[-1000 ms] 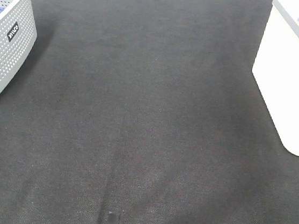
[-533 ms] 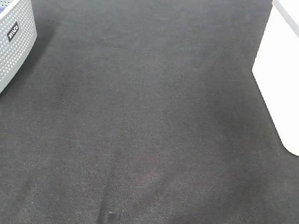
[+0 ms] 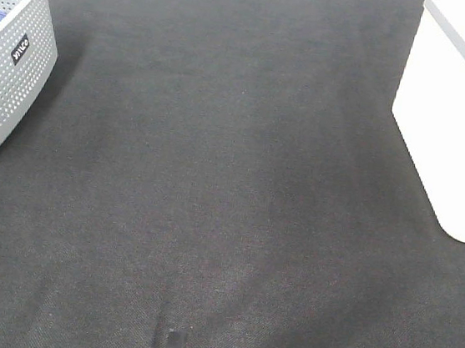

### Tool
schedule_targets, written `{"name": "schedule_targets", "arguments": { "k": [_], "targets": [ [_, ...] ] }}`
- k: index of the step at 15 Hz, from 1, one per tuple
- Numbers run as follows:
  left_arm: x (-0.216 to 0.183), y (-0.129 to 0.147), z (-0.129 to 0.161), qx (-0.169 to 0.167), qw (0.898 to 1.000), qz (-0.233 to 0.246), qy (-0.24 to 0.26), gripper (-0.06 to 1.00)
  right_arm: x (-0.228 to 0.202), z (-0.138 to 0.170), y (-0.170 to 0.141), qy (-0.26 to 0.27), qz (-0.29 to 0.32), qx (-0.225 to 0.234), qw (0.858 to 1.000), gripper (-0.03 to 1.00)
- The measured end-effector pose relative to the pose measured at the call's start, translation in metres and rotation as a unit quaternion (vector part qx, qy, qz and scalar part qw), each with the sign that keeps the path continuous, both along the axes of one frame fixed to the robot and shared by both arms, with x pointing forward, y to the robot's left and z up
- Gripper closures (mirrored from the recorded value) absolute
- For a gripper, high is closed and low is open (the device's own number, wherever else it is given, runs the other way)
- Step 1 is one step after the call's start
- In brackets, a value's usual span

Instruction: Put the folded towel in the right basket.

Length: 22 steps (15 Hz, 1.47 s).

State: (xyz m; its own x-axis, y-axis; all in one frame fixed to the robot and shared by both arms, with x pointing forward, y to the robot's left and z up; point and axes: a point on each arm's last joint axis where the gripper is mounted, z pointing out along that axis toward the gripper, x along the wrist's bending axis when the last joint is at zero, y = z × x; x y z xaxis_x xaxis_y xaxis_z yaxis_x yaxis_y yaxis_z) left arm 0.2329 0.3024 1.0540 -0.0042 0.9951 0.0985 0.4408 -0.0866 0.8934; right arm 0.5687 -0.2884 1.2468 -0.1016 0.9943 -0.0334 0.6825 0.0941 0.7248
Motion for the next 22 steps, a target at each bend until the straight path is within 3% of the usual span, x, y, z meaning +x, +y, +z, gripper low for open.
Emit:
{"name": "schedule_targets", "arguments": {
  "k": [2,4,9,12,16,22],
  "targets": [
    [0.000,0.000,0.000,0.000,1.000,0.000,0.000,-0.05,-0.054,-0.005,-0.003,0.001,-0.008,-0.011,1.000,-0.01],
    [0.000,0.000,0.000,0.000,1.000,0.000,0.000,-0.05,-0.116,-0.022,-0.006,-0.032,-0.012,-0.013,0.999,-0.01],
    [0.000,0.000,0.000,0.000,1.000,0.000,0.000,-0.05,-0.251,-0.111,-0.009,-0.055,-0.013,-0.011,0.998,-0.01],
    [0.000,0.000,0.000,0.003,1.000,0.000,0.000,-0.05,-0.305,-0.154,-0.010,-0.112,-0.021,0.001,0.993,-0.01],
    [0.000,0.000,0.000,0.003,1.000,0.000,0.000,-0.05,-0.337,-0.183,-0.010,-0.171,-0.032,0.025,0.984,-0.01],
    [0.000,0.000,0.000,0.003,1.000,0.000,0.000,-0.05,-0.336,-0.193,-0.010,-0.149,-0.032,0.026,0.988,-0.01]
  ]
}}
